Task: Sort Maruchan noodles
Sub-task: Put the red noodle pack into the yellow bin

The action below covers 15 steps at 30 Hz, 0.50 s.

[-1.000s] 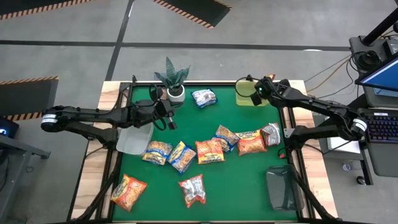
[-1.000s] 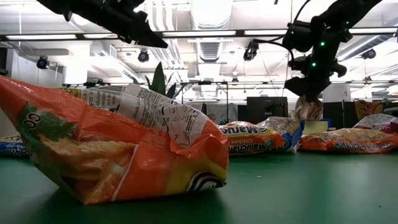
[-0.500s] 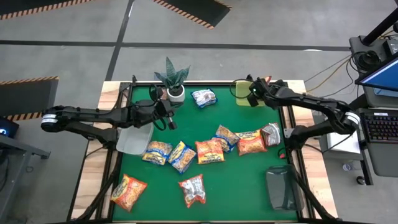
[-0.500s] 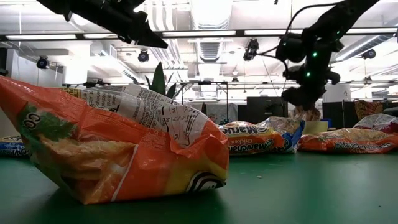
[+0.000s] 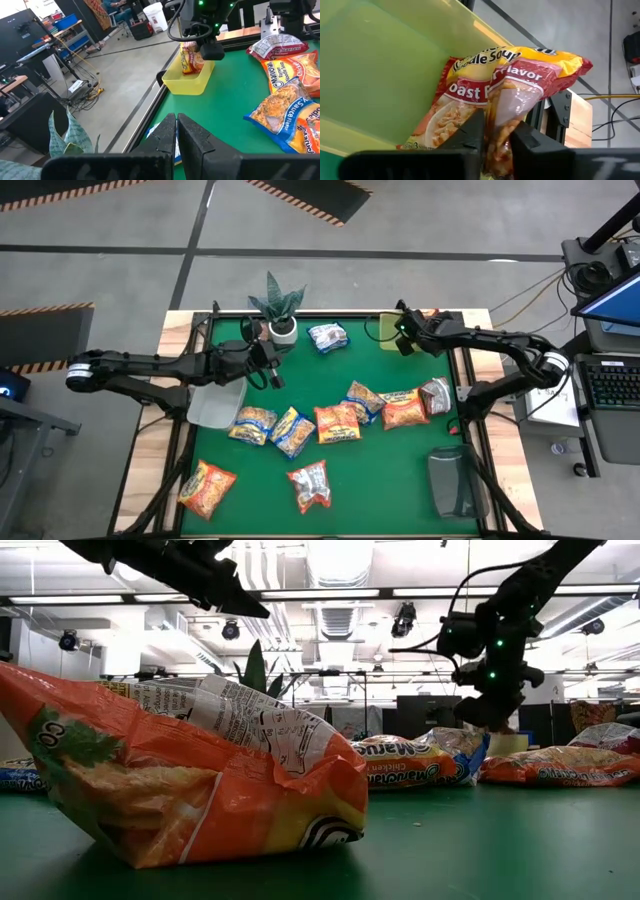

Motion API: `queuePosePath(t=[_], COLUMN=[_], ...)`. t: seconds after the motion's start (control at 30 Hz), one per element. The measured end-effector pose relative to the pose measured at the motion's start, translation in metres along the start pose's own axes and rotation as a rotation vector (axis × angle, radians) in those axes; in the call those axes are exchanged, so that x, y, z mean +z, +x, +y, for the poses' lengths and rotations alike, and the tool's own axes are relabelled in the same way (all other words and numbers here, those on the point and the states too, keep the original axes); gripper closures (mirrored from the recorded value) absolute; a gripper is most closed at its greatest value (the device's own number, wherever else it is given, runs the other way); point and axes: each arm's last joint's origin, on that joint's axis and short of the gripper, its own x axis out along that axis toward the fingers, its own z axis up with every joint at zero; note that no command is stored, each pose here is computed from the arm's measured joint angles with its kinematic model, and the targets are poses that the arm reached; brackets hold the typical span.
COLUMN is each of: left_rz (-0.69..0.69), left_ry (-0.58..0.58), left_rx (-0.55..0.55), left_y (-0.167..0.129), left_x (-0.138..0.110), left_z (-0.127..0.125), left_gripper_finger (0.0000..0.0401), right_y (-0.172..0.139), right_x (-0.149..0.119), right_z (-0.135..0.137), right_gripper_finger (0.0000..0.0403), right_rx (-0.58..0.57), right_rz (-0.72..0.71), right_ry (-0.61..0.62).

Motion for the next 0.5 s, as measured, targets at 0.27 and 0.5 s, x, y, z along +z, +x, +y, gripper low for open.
queuePosePath(t=[0.27, 0.5], left_rz=[0.0, 0.0], left_ry=[-0.014, -0.064], left_rx=[-0.001, -0.002], left_y=[0.0, 0.0], left_x=[0.0, 0.0], left_z=[0.0, 0.0], left_gripper_finger=[0.0401, 0.0401], right_y=[-0.009, -0.033], right_x=[0.007, 0.016], right_z=[-0.005, -0.019], right_gripper_finger=[0.0256, 0.021], right_rx=[0.012, 0.1], right_rz=[-0.02, -0.04], right_ry=[0.039, 0.106])
